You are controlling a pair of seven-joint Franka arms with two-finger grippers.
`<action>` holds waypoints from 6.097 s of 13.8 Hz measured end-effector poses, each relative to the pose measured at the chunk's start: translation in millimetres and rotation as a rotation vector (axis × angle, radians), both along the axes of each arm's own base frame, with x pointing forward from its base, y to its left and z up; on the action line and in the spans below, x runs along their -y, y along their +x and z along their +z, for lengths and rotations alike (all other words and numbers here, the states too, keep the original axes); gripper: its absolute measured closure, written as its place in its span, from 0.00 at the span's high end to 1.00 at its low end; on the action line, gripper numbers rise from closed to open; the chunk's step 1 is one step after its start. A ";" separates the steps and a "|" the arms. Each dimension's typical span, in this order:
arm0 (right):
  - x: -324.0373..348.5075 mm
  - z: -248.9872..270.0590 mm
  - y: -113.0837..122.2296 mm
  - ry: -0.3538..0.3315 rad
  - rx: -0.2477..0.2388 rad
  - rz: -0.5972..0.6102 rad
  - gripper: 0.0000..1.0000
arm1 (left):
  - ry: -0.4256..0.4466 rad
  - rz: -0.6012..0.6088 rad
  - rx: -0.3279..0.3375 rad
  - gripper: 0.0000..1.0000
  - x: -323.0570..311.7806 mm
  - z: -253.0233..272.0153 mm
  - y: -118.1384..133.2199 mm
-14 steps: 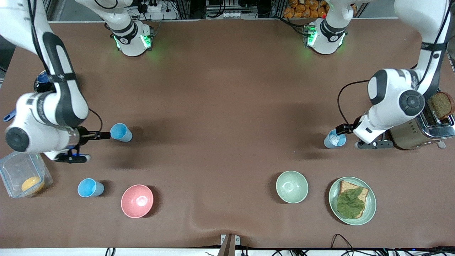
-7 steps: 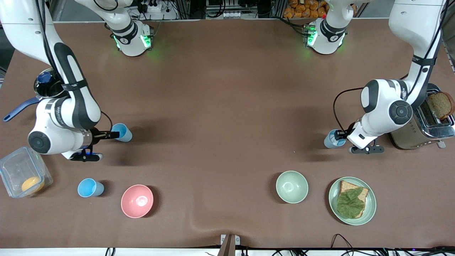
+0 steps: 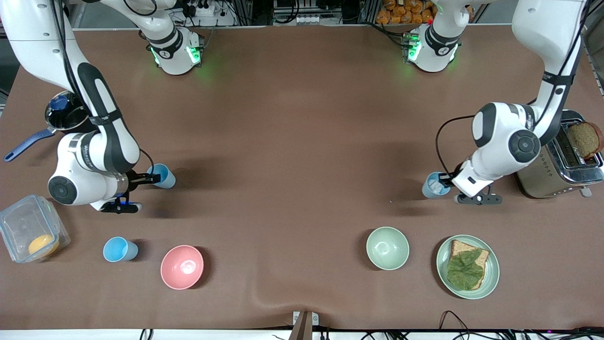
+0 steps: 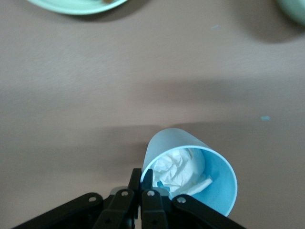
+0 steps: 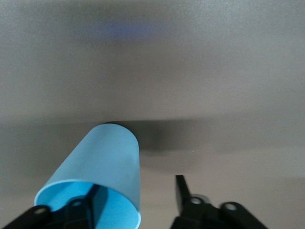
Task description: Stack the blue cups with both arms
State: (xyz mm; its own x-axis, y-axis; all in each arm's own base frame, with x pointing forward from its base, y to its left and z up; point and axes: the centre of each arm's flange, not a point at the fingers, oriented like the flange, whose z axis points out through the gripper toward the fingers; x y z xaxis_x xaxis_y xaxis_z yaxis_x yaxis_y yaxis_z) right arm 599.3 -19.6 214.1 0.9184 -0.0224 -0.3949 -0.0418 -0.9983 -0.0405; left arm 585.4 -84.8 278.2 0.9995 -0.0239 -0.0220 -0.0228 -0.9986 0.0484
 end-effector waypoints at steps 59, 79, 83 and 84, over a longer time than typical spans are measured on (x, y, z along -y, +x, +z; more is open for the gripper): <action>-351.6 129.5 3.2 0.105 0.085 0.040 1.00 | 0.108 0.101 0.030 1.00 -14.6 338.7 -1.3; 30.1 408.7 -46.9 -0.051 0.332 -0.002 1.00 | 0.097 0.122 0.022 1.00 -25.0 364.7 -22.4; 26.0 400.3 -47.7 -0.024 0.310 -0.050 1.00 | 0.098 0.130 0.021 1.00 -31.1 364.7 -21.8; 25.4 400.0 -48.4 -0.019 0.305 -0.052 1.00 | 0.098 0.125 0.021 1.00 -31.4 364.8 -22.0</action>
